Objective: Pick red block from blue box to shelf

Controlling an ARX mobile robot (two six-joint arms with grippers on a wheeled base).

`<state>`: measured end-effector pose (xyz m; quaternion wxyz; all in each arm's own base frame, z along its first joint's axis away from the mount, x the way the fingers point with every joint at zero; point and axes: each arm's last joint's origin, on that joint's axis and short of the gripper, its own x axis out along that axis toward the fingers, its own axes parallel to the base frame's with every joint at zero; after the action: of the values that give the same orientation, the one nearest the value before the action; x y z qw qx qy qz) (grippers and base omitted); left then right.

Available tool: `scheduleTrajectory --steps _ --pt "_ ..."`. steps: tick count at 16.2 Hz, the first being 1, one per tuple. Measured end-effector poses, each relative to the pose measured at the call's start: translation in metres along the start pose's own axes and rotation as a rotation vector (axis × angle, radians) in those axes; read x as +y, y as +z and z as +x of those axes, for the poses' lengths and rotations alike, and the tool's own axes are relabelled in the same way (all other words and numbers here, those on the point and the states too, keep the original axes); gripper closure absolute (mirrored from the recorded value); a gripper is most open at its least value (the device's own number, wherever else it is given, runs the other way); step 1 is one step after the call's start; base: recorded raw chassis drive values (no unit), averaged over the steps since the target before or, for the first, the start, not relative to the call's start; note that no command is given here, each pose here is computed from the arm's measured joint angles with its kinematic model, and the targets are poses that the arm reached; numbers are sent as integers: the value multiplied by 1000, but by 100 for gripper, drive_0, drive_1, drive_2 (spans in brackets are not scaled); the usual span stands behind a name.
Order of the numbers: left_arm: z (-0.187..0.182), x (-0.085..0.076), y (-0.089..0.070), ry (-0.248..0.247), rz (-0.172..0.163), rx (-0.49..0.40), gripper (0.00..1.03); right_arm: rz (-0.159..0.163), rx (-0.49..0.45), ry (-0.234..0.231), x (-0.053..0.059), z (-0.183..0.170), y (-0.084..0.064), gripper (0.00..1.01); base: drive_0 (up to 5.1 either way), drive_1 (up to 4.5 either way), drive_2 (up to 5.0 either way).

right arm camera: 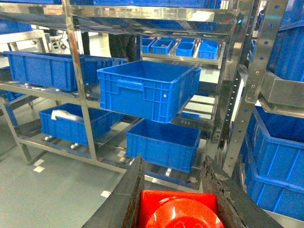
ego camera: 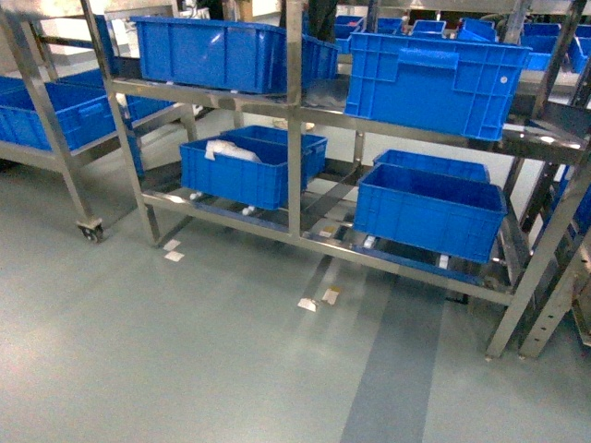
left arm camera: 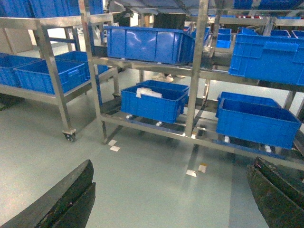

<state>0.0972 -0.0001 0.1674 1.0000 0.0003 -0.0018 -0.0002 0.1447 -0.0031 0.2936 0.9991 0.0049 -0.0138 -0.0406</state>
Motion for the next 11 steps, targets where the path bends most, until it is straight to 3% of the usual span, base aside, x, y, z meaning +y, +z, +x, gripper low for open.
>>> scheduleTrajectory --steps 7,11 --pt "0 0 0 2 0 -4 5 0 5 0 0 1 -1 72 -116 300 -533" --pt "0 0 0 0 0 0 5 0 2 -1 0 0 0 72 35 462 -393"
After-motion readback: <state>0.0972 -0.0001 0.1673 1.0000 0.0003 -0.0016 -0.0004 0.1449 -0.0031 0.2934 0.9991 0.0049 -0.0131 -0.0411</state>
